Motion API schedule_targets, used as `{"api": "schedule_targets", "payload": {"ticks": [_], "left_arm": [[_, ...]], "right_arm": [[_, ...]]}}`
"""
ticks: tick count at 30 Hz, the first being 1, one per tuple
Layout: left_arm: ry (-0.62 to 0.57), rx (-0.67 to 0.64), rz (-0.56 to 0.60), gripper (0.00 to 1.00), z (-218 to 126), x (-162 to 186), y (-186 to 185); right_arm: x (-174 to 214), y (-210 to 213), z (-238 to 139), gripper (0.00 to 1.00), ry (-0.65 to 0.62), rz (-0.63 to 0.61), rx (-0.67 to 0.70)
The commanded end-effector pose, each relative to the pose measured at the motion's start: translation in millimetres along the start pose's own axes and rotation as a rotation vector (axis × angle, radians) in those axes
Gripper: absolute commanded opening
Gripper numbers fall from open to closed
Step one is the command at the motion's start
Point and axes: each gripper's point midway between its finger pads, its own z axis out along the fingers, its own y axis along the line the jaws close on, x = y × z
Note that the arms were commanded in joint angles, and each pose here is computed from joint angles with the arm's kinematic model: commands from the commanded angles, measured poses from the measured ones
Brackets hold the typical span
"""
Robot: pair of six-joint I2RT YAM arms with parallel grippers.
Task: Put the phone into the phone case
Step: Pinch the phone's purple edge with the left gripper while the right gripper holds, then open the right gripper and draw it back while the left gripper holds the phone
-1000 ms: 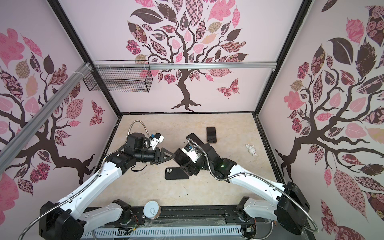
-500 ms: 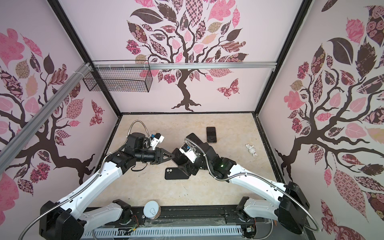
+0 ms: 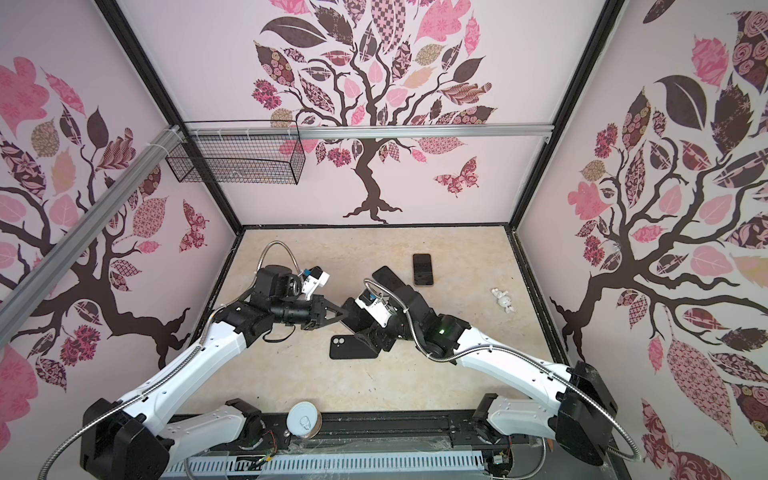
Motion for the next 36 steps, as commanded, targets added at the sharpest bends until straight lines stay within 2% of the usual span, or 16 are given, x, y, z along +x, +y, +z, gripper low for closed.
{"api": "schedule_targets", "payload": {"ticks": [1, 5, 8, 15, 19, 24, 27, 32, 36], "left_arm": [[-0.030, 0.031, 0.051, 0.02, -4, -10, -14], [-0.037, 0.035, 0.053, 0.00, -4, -12, -15], [-0.056, 0.021, 0.060, 0.00, -4, -14, -12], [-0.139, -0.046, 0.100, 0.00, -11, -21, -2], [-0.200, -0.108, 0.119, 0.00, -20, -26, 3], [-0.309, -0.201, 0.136, 0.00, -40, -32, 10], [-0.368, -0.227, 0.154, 0.00, -52, -34, 9], [-0.516, -0.295, 0.144, 0.00, -79, -41, 12], [-0.584, -0.288, 0.141, 0.00, -91, -41, 9]], "right_arm": [[-35, 1, -7, 0.50, -0.093, -0.024, 0.010], [-32, -9, -14, 0.86, -0.108, -0.008, 0.071], [-27, -18, -24, 0.99, -0.123, 0.018, 0.137], [-4, -46, -39, 1.00, -0.051, 0.110, 0.312], [14, -65, -42, 1.00, -0.011, 0.216, 0.397], [34, -88, -50, 1.00, -0.026, 0.361, 0.488], [37, -93, -56, 1.00, -0.065, 0.462, 0.471], [47, -94, -52, 0.99, -0.102, 0.676, 0.312], [46, -85, -40, 0.99, -0.112, 0.712, 0.212]]}}
